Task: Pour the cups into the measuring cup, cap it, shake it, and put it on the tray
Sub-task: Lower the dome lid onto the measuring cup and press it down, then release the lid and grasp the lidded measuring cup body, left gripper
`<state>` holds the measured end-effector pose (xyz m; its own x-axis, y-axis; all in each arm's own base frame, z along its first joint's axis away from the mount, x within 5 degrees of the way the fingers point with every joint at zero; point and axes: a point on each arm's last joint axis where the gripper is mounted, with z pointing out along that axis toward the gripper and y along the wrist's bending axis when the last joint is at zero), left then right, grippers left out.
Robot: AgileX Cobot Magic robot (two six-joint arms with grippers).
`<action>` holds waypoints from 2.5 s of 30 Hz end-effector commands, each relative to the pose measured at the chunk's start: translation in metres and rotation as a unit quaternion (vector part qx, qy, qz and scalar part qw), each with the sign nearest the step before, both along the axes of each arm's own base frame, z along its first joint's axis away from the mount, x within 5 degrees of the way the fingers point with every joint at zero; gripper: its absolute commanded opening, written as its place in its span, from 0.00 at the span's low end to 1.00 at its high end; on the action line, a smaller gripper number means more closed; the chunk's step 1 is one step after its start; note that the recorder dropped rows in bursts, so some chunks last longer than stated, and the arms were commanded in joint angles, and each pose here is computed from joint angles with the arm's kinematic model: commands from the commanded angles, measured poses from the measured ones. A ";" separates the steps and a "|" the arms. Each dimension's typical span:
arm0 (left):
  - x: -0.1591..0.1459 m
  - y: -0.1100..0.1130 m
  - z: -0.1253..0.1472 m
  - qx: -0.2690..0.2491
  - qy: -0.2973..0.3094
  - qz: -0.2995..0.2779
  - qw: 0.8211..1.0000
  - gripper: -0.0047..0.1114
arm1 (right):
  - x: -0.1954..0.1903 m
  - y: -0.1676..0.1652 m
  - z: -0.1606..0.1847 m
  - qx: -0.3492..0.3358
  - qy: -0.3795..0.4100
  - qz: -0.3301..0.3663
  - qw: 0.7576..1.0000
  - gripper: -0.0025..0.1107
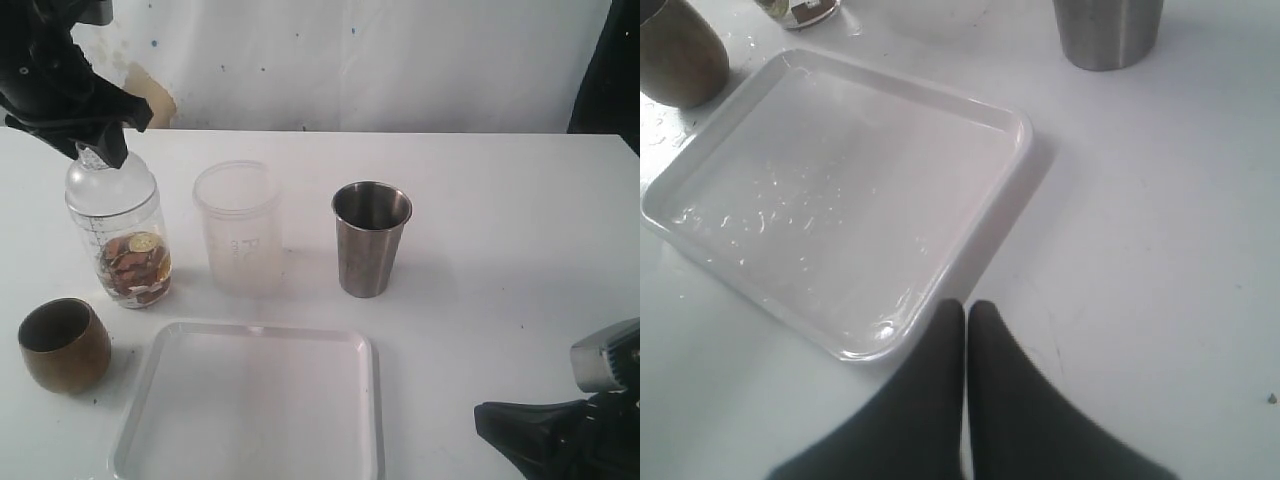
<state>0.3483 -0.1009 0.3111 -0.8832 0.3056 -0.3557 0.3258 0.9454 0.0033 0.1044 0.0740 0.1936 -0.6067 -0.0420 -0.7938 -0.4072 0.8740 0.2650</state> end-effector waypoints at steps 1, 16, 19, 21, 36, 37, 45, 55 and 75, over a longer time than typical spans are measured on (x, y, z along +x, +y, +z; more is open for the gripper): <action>-0.005 0.000 -0.030 0.012 0.047 -0.002 0.999 0.04 | -0.001 -0.002 0.000 -0.003 -0.004 -0.001 1.000 0.02; -0.005 -0.001 -0.025 0.009 0.042 0.000 0.999 0.68 | -0.001 -0.002 0.000 -0.003 -0.004 -0.001 1.000 0.02; -0.007 0.000 -0.014 0.000 0.015 0.002 1.000 0.72 | -0.001 -0.002 0.000 -0.003 -0.004 -0.001 1.000 0.02; -0.010 0.001 -0.004 -0.006 -0.005 0.004 1.000 0.72 | -0.001 -0.002 0.000 -0.003 -0.004 -0.001 1.000 0.02; -0.063 0.016 0.013 -0.064 -0.185 0.008 0.981 0.72 | 0.000 -0.002 0.000 -0.002 -0.005 -0.001 1.000 0.02; -0.068 0.017 0.004 -0.073 -0.199 0.013 0.977 0.72 | 0.000 -0.002 0.000 -0.002 -0.005 -0.001 1.000 0.02; -0.100 0.030 -0.065 -0.150 -0.322 0.084 0.931 0.72 | 0.000 -0.002 0.000 -0.002 -0.005 -0.001 1.000 0.02; -0.125 0.034 -0.112 -0.192 -0.410 0.061 0.890 0.74 | 0.000 -0.001 0.000 0.000 -0.009 -0.001 1.000 0.02; -0.099 0.020 -0.184 -0.193 -0.411 0.014 0.891 0.74 | 0.000 -0.001 0.000 0.005 -0.005 -0.005 1.000 0.02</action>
<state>0.2483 -0.0804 0.1303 -0.3229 -0.0047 -0.9464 0.3344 0.9349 -0.1187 0.1044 0.0740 0.1937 -0.6070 -0.0388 -0.7938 -0.4057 0.8739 0.2676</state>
